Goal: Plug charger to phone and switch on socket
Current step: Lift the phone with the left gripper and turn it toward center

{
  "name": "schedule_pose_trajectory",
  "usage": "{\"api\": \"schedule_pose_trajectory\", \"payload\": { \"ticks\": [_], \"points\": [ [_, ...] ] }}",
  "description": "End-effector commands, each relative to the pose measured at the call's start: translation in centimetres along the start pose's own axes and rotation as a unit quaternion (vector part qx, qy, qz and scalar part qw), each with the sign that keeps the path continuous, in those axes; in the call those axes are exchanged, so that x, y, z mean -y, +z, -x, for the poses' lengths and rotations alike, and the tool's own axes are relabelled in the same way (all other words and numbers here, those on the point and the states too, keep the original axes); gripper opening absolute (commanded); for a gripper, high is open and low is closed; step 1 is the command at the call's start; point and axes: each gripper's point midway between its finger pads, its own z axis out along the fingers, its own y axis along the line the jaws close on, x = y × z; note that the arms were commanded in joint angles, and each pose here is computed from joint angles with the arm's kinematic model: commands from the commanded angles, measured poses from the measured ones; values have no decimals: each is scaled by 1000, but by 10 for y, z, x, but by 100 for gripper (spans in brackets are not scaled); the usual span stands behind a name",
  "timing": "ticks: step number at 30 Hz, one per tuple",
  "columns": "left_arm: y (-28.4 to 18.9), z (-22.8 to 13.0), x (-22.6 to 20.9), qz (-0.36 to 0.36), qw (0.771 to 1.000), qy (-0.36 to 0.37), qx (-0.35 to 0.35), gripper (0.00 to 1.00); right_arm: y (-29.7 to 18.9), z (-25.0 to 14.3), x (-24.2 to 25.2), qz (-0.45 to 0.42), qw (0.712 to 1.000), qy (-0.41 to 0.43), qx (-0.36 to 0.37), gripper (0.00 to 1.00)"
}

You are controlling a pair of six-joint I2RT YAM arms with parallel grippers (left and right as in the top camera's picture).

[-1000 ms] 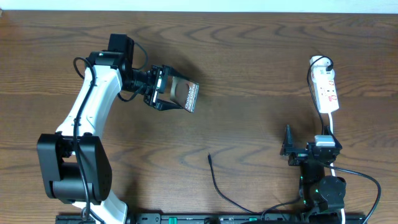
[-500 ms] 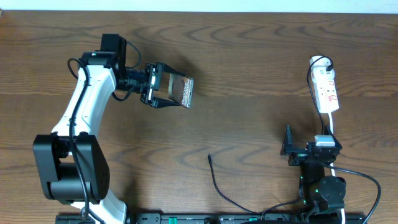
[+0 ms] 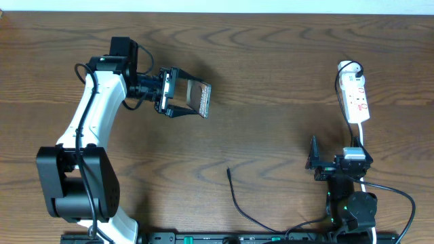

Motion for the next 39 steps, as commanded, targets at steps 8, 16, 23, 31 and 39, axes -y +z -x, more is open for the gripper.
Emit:
{"api": "schedule_pose_trajectory", "payload": {
  "ticks": [8, 16, 23, 31, 39],
  "points": [
    [-10, -16, 16, -30, 999, 35, -26, 7, 0, 0, 2, -5, 1000, -2, 0, 99],
    [-10, -4, 11, -14, 999, 47, 7, 7, 0, 0, 2, -5, 1000, -2, 0, 99],
    [-28, 65, -32, 111, 970, 26, 216, 8, 0, 0, 2, -5, 1000, -2, 0, 99],
    [-74, 115, -80, 231, 894, -5, 385, 8, 0, 0, 2, -5, 1000, -2, 0, 99],
    [-86, 115, -101, 287, 863, -19, 416, 8, 0, 0, 2, -4, 1000, -2, 1, 99]
  ]
}}
